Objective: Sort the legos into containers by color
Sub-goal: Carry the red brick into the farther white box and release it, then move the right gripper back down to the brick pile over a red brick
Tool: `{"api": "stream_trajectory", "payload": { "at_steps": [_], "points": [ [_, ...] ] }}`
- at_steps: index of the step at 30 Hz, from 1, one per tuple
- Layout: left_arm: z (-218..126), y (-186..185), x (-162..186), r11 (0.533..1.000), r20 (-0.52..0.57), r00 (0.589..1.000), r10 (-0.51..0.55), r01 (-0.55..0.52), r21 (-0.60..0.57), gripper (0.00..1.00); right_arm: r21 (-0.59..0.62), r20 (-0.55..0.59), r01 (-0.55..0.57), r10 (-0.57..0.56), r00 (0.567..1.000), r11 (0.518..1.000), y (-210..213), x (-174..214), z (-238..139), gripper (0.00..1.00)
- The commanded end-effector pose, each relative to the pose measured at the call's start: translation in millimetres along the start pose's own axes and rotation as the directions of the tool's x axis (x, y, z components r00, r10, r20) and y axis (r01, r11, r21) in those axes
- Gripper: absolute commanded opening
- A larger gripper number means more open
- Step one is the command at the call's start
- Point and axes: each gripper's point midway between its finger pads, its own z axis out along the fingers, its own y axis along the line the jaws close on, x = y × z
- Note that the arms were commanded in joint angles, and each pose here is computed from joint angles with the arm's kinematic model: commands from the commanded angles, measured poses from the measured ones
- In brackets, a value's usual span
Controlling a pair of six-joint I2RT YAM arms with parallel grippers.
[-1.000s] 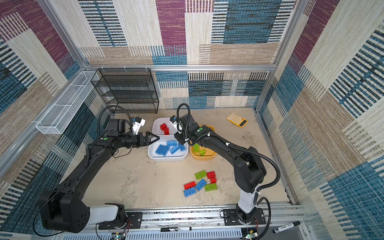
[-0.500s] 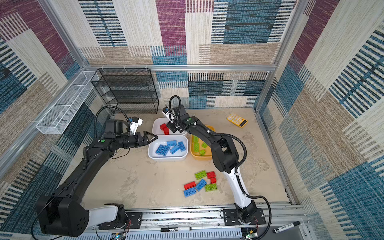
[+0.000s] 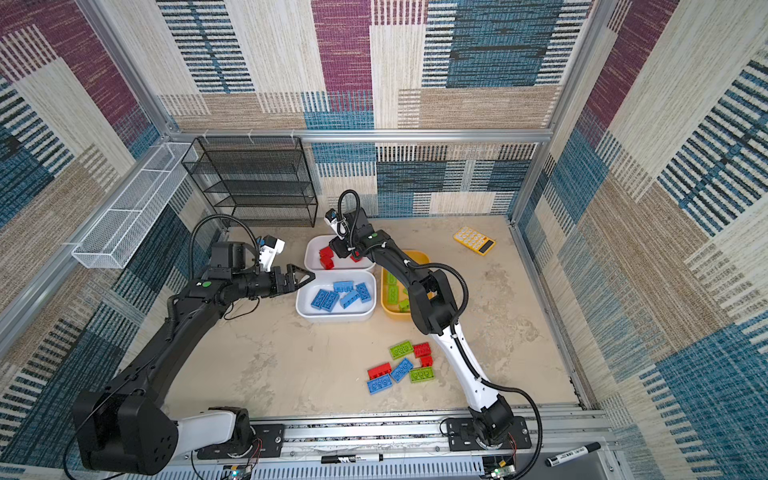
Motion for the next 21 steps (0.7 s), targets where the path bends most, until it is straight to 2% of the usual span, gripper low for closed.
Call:
{"api": "stream_trajectory", "payload": {
  "at_steps": [1, 5, 11, 14, 21],
  "points": [
    [-1.8, -4.1, -3.0, 1.000, 0.010, 1.000, 0.013, -0.013, 0.017, 0.99, -0.027, 0.009, 0.005, -0.005, 1.000, 1.000, 5.3, -9.3, -11.5, 0.72],
    [-1.4, -3.2, -1.9, 1.000, 0.008, 1.000, 0.009, -0.009, 0.020, 0.99, -0.050, 0.015, 0.041, -0.040, 0.999, 0.998, 14.1, -17.4, -42.4, 0.74],
    [0.3, -3.1, 0.2, 1.000, -0.004, 1.000, 0.005, -0.005, 0.030, 0.99, -0.166, 0.035, 0.106, -0.101, 0.994, 0.980, 53.2, -3.6, -121.8, 0.78],
    [1.1, -2.4, 2.9, 1.000, -0.016, 1.000, 0.003, -0.002, 0.031, 0.99, -0.247, 0.017, 0.147, -0.147, 0.989, 0.958, 79.0, 20.8, -166.1, 0.78],
    [3.0, 0.9, 8.4, 1.000, -0.044, 0.999, -0.004, 0.005, 0.028, 0.99, -0.362, -0.072, 0.247, -0.291, 0.954, 0.899, 121.3, 114.1, -246.0, 0.78]
  ]
}}
